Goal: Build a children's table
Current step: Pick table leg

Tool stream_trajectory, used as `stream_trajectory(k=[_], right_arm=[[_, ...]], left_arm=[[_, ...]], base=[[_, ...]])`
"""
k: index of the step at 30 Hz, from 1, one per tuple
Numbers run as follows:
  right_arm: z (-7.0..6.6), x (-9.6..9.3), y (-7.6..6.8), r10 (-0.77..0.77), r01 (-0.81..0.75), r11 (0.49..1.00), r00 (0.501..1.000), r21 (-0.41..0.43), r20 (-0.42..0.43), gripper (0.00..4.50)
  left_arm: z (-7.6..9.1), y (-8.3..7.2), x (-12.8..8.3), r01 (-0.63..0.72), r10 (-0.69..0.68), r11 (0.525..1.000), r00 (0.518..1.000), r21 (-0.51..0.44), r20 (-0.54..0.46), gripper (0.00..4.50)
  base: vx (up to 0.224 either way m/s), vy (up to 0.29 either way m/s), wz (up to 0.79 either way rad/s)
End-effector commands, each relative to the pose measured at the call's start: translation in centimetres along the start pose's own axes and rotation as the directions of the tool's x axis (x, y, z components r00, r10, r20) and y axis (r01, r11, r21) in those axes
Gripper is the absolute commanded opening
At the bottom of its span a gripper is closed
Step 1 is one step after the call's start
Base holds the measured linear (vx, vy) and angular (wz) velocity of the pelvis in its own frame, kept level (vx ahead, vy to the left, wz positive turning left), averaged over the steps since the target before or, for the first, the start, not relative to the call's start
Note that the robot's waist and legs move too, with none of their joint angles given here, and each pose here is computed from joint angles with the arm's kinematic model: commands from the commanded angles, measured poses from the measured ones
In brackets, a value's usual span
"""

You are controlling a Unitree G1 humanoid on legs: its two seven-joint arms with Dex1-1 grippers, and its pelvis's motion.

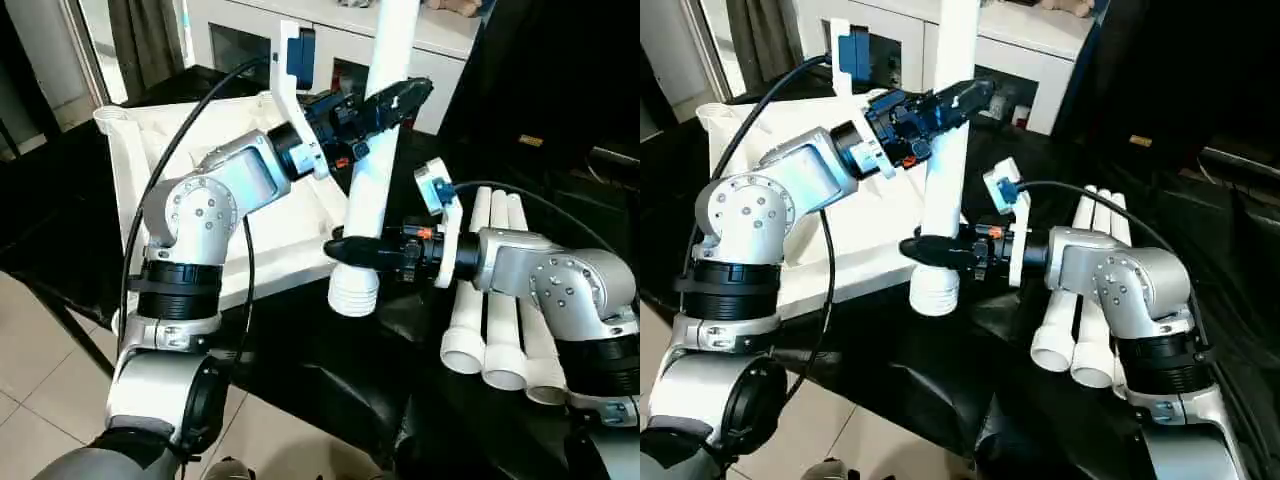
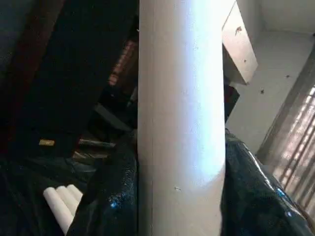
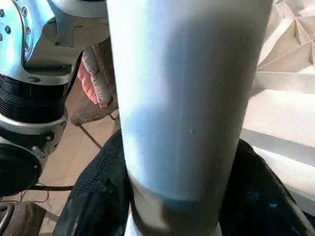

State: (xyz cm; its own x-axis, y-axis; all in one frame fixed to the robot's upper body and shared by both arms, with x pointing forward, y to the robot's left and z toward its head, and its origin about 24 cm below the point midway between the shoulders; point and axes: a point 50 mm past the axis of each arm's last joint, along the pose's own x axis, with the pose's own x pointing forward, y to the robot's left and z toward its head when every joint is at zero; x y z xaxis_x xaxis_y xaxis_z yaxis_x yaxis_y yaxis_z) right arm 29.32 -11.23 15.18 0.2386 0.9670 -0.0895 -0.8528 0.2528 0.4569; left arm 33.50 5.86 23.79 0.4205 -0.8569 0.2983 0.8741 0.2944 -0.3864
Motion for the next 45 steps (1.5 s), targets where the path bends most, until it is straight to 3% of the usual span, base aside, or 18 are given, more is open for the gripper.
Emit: stream_trajectory(k=[1,7,9,10,13,18,19,21,22,23,24,25,28,31,34,38,42,45], right_arm=[[0.2,-0.2,0.0,-0.007,0.006,1.000,1.000,0.004,0.013,1.90],[0.3,-0.2,0.0,-0.010,0.010,1.000,0.999,0.009,0.037,1.89],[0.4,-0.3,0.0,-0.021,0.019,1.000,0.996,0.019,0.085,1.89],[0.4,-0.3,0.0,-0.021,0.019,1.000,0.996,0.019,0.085,1.89],[0.7,-0.7,0.1,-0.037,0.032,0.999,0.981,0.029,0.188,1.89],[1.1,-1.4,0.4,-0.062,0.053,0.998,0.945,0.036,0.320,1.89],[1.1,-1.8,0.3,-0.100,0.094,0.995,0.933,0.032,0.346,1.89],[1.0,-2.4,-0.4,-0.221,0.232,0.973,0.913,0.010,0.344,1.89],[1.0,-2.4,-0.4,-0.221,0.232,0.973,0.913,0.010,0.344,1.89],[0.3,-3.1,-1.8,-0.407,0.437,0.899,0.863,-0.036,0.300,1.89],[0.3,-3.1,-1.8,-0.407,0.437,0.899,0.863,-0.036,0.300,1.89],[-0.4,-3.6,-2.8,-0.530,0.569,0.819,0.802,-0.081,0.275,1.89],[-0.9,-4.0,-3.3,-0.589,0.632,0.765,0.764,-0.120,0.264,1.89],[-1.5,-4.2,-4.3,-0.677,0.726,0.681,0.675,-0.099,0.294,1.89],[-1.8,-4.0,-4.8,-0.709,0.759,0.646,0.637,-0.083,0.303,1.89],[-1.9,-3.6,-4.7,-0.711,0.765,0.637,0.629,-0.092,0.314,1.89],[-2.0,-3.6,-4.6,-0.712,0.770,0.632,0.624,-0.093,0.322,1.89],[-2.2,-3.7,-4.6,-0.716,0.773,0.628,0.620,-0.094,0.321,1.89]], left_arm=[[0.9,-0.2,0.3,0.007,-0.005,0.999,0.999,-0.043,0.040,2.45],[1.2,0.1,0.4,-0.022,0.030,0.998,0.991,-0.062,0.129,2.86],[1.7,0.5,0.3,-0.045,0.071,0.994,0.961,-0.103,0.268,2.86],[1.7,0.5,0.3,-0.045,0.071,0.994,0.961,-0.103,0.268,2.85],[2.3,1.1,-0.3,-0.028,0.139,0.969,0.883,-0.244,0.449,2.85],[2.2,0.7,-0.8,0.021,0.109,0.968,0.859,-0.248,0.500,2.85],[1.8,0.7,-0.9,-0.001,0.114,0.973,0.873,-0.231,0.473,2.85],[0.0,2.4,-1.3,-0.229,0.251,0.968,0.919,-0.107,0.305,2.85],[0.0,2.4,-1.3,-0.229,0.251,0.968,0.919,-0.107,0.305,2.85],[-3.0,5.6,-3.0,-0.500,0.492,0.851,0.866,0.159,0.090,2.85],[-3.0,5.6,-3.0,-0.500,0.492,0.851,0.866,0.159,0.090,2.85],[-5.1,7.5,-5.0,-0.538,0.591,0.757,0.806,0.370,-0.038,2.85],[-6.2,7.9,-5.9,-0.476,0.586,0.743,0.802,0.472,-0.114,2.85],[-8.6,8.3,-6.9,-0.214,0.558,0.694,0.763,0.687,-0.326,2.85],[-10.2,8.4,-7.4,-0.082,0.504,0.739,0.726,0.669,-0.468,2.85],[-11.3,9.0,-7.5,-0.049,0.483,0.770,0.697,0.636,-0.530,2.85],[-11.7,9.1,-7.1,-0.104,0.432,0.845,0.709,0.524,-0.557,2.85],[-12.1,9.3,-7.3,-0.067,0.438,0.836,0.678,0.544,-0.590,2.85]], base=[[0.000,0.000,0.00],[0.000,0.000,0.00],[0.000,0.000,0.00],[0.000,0.000,0.00],[0.000,0.000,0.00],[0.000,0.000,0.00],[0.000,0.000,0.00],[0.000,0.000,0.00],[0.000,0.000,0.00],[0.000,0.000,0.00],[0.000,0.000,0.00],[0.000,0.000,0.00],[0.000,0.000,0.00],[0.000,0.000,0.00],[0.000,0.000,0.00],[0.000,0.000,0.00],[0.000,0.000,0.00],[0.000,0.000,0.00]])
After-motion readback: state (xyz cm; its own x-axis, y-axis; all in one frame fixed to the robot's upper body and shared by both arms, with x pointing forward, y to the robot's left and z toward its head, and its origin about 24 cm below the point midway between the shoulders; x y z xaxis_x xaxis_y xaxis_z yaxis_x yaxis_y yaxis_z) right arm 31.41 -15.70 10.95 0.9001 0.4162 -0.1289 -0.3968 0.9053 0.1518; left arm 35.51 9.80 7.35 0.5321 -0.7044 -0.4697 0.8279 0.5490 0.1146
